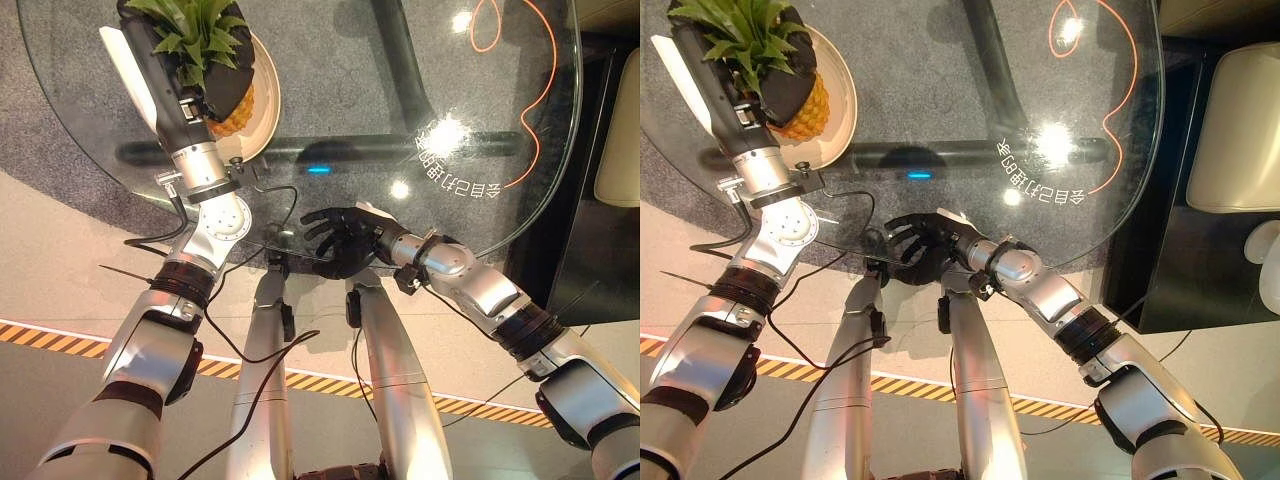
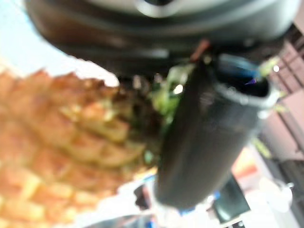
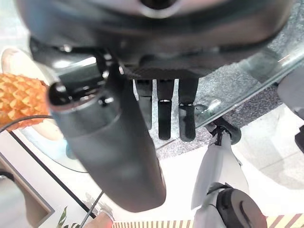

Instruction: Pick up the fruit to the plate

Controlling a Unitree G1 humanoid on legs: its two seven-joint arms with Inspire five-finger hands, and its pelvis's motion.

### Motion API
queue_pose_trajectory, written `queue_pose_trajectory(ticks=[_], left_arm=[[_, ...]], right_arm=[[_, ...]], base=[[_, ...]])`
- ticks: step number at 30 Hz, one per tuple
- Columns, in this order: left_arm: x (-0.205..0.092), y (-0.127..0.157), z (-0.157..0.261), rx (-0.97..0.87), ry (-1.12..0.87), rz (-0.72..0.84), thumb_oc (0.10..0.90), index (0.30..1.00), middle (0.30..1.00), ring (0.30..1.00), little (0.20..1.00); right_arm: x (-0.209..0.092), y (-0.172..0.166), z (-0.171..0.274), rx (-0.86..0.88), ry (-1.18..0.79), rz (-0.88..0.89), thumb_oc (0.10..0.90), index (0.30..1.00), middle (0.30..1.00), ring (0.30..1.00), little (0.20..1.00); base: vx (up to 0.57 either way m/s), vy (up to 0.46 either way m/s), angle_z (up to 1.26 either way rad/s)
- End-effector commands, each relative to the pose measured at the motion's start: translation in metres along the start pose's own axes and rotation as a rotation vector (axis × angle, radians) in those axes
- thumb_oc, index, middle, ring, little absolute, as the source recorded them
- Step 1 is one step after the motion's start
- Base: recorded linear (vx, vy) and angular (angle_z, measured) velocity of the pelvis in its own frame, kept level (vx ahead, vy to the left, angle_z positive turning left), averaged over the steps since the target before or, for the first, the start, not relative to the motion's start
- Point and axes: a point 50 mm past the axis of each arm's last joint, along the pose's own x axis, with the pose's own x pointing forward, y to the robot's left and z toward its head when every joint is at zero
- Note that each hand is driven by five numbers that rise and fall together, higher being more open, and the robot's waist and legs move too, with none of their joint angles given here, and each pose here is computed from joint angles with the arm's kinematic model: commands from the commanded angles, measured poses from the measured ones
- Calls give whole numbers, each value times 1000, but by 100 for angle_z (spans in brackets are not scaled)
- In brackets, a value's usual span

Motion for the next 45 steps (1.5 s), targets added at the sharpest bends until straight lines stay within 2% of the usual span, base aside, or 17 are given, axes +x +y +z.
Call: queue_pose_trajectory(ticks=[1,27,45], left_arm=[[11,1,14,-90,-66,60,800,900,900,900,900],[-21,24,-11,-129,110,16,800,900,900,900,900],[-62,45,-30,-117,273,-36,800,900,900,900,900]], right_arm=[[5,29,-20,38,42,62,800,900,900,900,900],[-5,44,-33,39,47,79,800,900,900,900,900],[-15,52,-47,30,65,65,800,900,900,900,900]], base=[[0,0,0],[-19,-42,0],[-5,-41,0]])
